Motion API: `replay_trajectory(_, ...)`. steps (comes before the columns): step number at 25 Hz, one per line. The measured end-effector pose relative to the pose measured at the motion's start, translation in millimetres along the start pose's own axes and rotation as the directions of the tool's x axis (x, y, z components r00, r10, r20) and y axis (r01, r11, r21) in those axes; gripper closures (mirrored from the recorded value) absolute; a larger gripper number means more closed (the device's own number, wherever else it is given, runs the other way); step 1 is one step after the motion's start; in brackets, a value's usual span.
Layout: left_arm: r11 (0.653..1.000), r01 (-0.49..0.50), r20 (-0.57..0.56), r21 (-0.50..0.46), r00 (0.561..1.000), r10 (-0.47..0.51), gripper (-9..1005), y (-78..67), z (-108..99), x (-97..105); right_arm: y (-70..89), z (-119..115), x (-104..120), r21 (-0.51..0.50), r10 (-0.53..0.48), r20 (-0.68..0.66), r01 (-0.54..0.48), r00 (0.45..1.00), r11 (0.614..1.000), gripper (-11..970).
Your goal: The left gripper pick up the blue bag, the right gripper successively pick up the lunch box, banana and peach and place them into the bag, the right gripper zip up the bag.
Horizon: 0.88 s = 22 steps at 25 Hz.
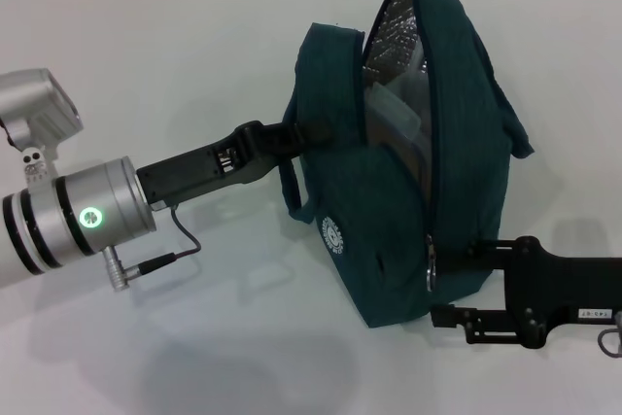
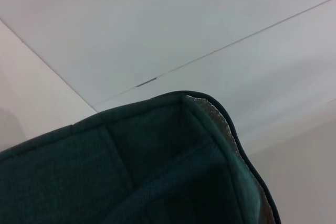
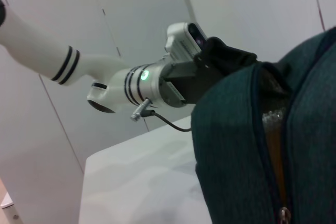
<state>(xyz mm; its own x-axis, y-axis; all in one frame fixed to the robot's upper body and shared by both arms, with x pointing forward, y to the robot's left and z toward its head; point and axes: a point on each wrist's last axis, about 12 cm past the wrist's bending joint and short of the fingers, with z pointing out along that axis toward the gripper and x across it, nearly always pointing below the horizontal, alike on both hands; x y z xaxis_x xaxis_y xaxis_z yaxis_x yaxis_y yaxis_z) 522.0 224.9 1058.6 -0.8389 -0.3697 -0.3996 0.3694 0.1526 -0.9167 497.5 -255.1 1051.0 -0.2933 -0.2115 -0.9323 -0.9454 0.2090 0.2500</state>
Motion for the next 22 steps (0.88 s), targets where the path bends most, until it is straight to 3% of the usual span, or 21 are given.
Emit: replay_trajectory(22,1.0,0.005,0.01,-0.007,1.0,-0.005,959,1.3,-4.6,1.3,-1.0,-8.6,2.4,0.032,0.042,0.001,-0.042,0.999,0.999,300)
